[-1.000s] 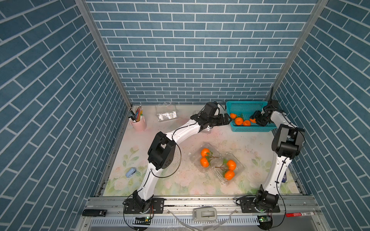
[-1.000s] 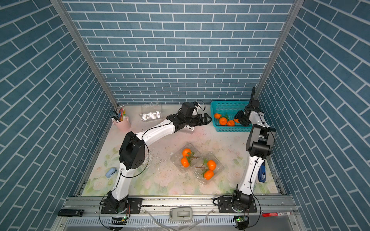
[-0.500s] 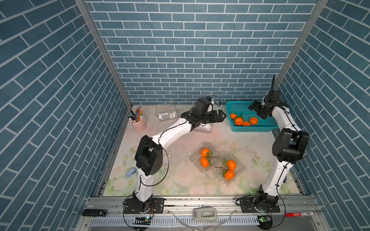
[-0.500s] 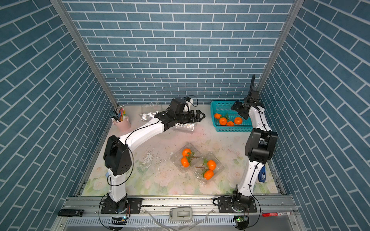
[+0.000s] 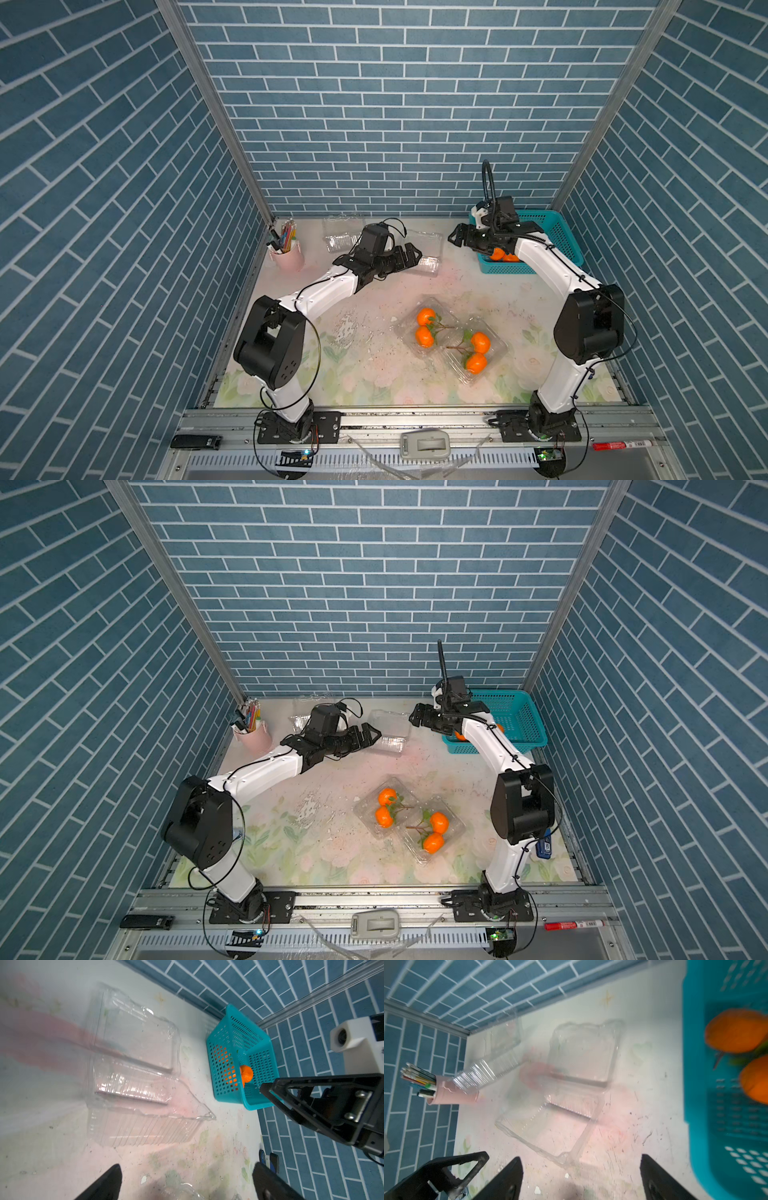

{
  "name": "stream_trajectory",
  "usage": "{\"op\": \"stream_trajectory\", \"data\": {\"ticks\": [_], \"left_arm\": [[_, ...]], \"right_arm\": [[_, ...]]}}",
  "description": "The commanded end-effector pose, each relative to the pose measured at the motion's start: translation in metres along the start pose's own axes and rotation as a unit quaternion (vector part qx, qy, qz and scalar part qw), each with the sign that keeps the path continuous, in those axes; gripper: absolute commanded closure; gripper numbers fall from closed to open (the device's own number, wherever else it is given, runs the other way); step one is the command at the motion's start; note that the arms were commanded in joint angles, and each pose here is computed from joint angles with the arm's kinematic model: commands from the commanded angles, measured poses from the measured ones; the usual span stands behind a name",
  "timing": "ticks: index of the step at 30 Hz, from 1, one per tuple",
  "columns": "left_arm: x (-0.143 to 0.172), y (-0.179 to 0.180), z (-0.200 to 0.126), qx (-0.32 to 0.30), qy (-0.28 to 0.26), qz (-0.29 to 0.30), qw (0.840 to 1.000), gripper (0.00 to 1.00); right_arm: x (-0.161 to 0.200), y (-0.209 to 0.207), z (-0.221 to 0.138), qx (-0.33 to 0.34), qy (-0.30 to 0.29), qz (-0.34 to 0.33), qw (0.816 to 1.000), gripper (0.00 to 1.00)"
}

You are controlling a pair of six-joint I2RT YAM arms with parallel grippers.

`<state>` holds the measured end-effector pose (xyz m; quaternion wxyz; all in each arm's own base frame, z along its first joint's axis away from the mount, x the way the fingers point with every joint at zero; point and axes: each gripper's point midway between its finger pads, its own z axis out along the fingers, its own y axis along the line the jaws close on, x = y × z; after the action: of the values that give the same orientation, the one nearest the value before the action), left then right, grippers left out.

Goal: Take oranges out of containers
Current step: Move the packing box to the center of the board.

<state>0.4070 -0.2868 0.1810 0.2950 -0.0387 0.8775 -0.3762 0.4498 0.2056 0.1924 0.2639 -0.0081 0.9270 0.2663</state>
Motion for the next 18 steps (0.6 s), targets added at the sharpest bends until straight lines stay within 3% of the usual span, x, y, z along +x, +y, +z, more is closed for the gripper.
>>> {"op": "stream_trajectory", "data": {"ticks": [1, 9, 18], "left_arm": [[-0.004, -0.012, -0.002, 0.038, -0.018, -0.011, 0.999, 0.01], [-0.003, 0.003, 0.011, 0.037, -0.022, -0.038, 0.998, 0.01], [-0.022, 0.028, 0.024, 0.039, -0.031, -0.074, 0.996, 0.01]], "right_arm": [[0.019, 0.001, 0.024, -0.008, 0.021, 0.02, 1.0, 0.12], [0.051, 0.024, 0.079, -0.052, 0.068, 0.041, 0.996, 0.12], [0.037, 0.042, 0.113, -0.093, 0.062, 0.081, 0.99, 0.13]]}}
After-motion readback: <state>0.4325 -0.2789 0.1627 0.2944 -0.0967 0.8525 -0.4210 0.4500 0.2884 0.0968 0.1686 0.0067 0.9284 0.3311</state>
